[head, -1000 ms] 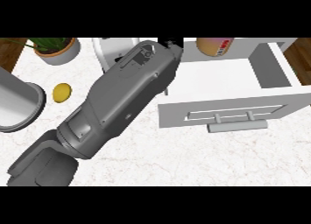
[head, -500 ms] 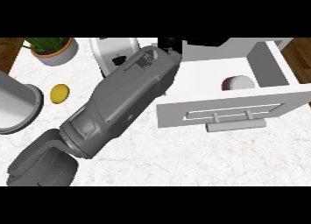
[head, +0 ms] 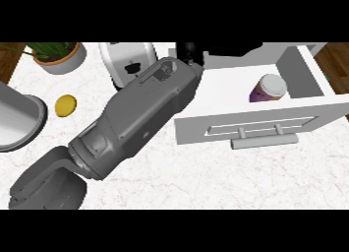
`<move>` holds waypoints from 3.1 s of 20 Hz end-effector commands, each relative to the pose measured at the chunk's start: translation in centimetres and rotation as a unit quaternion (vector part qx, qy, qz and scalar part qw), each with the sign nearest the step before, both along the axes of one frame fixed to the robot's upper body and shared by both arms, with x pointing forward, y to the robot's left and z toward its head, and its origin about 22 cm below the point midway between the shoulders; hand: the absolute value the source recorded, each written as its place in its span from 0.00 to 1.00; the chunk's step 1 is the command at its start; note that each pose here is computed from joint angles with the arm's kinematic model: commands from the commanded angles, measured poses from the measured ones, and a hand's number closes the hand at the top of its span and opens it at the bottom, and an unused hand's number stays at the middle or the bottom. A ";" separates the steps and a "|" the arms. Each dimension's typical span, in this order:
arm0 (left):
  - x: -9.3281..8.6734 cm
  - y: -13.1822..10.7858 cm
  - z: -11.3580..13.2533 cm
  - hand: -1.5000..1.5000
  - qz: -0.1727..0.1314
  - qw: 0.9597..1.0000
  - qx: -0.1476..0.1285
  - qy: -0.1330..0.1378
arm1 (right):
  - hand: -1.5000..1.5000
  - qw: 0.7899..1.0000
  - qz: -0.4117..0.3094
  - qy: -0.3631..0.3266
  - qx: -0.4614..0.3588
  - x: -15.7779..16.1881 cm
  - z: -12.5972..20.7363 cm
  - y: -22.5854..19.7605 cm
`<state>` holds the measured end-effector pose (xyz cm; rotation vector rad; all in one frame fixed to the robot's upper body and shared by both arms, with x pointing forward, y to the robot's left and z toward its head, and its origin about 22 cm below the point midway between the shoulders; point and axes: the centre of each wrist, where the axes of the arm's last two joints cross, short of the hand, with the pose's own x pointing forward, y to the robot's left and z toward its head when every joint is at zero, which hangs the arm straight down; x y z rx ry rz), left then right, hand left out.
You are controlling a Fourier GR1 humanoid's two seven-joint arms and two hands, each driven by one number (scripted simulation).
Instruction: Pick up the can, place it into the drawer and close the drawer
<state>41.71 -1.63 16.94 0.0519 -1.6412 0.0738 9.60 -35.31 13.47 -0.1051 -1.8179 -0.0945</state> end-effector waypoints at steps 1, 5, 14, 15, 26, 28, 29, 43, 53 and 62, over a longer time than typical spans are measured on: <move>0.4 0.7 -1.0 0.00 0.005 1.000 -0.001 -0.008 | 0.00 1.000 -0.002 -0.002 0.003 -0.6 0.1 -0.1; 0.2 0.3 -0.3 0.00 0.009 1.000 -0.019 -0.009 | 0.00 0.997 -0.007 -0.046 -0.059 -0.4 1.8 0.6; 0.1 0.2 -0.3 0.00 -0.004 0.998 -0.039 -0.040 | 0.00 0.971 0.028 -0.106 -0.212 1.2 3.3 1.5; -0.2 -0.7 1.4 0.00 -0.017 0.998 -0.032 -0.054 | 0.00 0.970 0.013 -0.114 -0.215 2.4 3.9 2.3; -0.5 -1.1 2.3 0.00 -0.019 0.997 -0.057 -0.043 | 0.00 0.926 0.018 -0.105 -0.361 8.0 4.0 7.2; 0.3 -0.5 2.2 0.00 -0.001 0.997 -0.053 -0.048 | 0.00 0.915 0.030 -0.104 -0.388 8.1 3.7 8.4; -0.5 -0.6 0.5 0.00 -0.005 0.998 -0.049 -0.043 | 0.00 0.913 0.028 -0.112 -0.392 10.8 3.0 8.3; -0.1 1.7 2.5 0.00 0.011 0.998 -0.037 -0.041 | 0.00 0.837 0.031 -0.094 -0.538 20.8 -0.7 13.5; 0.8 5.9 5.4 0.00 0.019 0.998 -0.034 -0.040 | 0.00 0.786 0.007 -0.051 -0.616 27.1 -5.5 16.2; -0.1 9.5 3.7 0.00 0.026 0.999 -0.026 -0.037 | 0.00 0.761 -0.036 -0.037 -0.646 30.0 -10.5 16.5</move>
